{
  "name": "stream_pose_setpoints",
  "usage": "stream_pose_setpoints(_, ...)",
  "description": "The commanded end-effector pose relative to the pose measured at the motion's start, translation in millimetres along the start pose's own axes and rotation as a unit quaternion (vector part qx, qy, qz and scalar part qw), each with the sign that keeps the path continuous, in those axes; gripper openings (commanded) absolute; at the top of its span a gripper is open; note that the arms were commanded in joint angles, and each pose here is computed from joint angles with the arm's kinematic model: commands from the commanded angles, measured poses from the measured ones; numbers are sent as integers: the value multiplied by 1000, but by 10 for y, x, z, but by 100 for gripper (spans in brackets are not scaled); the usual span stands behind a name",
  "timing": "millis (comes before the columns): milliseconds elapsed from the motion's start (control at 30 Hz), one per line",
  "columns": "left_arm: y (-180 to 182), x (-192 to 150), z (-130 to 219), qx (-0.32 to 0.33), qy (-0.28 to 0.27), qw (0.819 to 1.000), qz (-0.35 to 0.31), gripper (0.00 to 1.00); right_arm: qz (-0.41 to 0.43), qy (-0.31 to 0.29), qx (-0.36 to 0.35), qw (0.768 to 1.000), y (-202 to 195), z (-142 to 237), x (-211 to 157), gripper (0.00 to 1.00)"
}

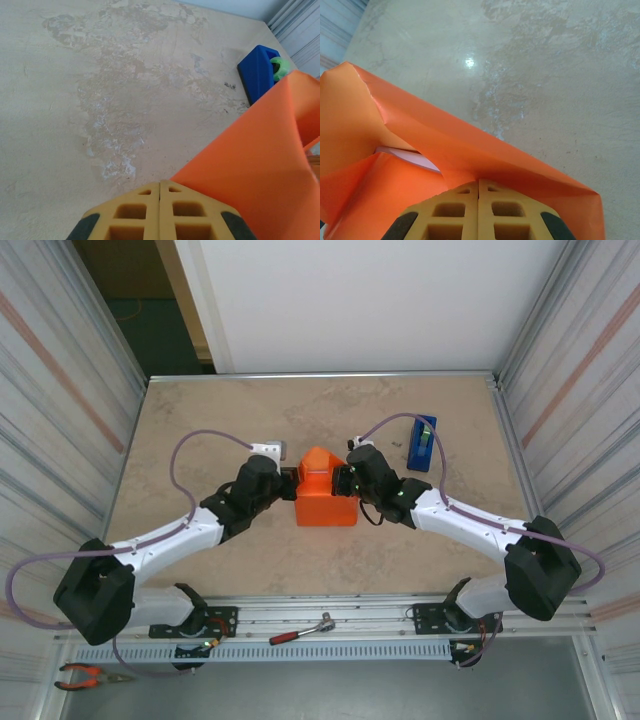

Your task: Wrap the gift box in paper

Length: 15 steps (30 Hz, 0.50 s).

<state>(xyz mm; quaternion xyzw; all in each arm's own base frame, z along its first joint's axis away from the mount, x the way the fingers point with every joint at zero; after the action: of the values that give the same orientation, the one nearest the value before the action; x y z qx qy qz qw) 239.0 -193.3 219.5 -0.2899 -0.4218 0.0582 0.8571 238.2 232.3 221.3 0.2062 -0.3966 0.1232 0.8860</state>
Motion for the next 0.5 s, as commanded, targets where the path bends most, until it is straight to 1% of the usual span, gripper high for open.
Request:
stream_pose_setpoints(0,-155,127,67,-13,-28,999,-14,0,10,195,-21,981,-142,-194,-801,0)
stream_pose_setpoints(267,-171,181,37,13,-42,999,-26,0,10,194,-21,981,-144,-191,-803,0)
stream_pose_setpoints(467,-247,173,-48,-4,-27,999,-37,0,10,194,-21,981,-143,-184,-809,0)
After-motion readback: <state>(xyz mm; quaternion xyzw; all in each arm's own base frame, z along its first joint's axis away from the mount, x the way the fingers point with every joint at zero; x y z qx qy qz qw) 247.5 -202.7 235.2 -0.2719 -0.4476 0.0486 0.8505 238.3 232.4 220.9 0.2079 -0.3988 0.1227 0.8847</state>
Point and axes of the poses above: each hand's point on the last joint's axis, 136 mm out from that joint toward the fingers, its own z axis back along the fingers, its own y axis along the line the jaws close on, x = y × z, the point moved 10 cm from there along z, back along the fingers, and after that the axes turned 14 degrees about z, right-handed, at the moved point
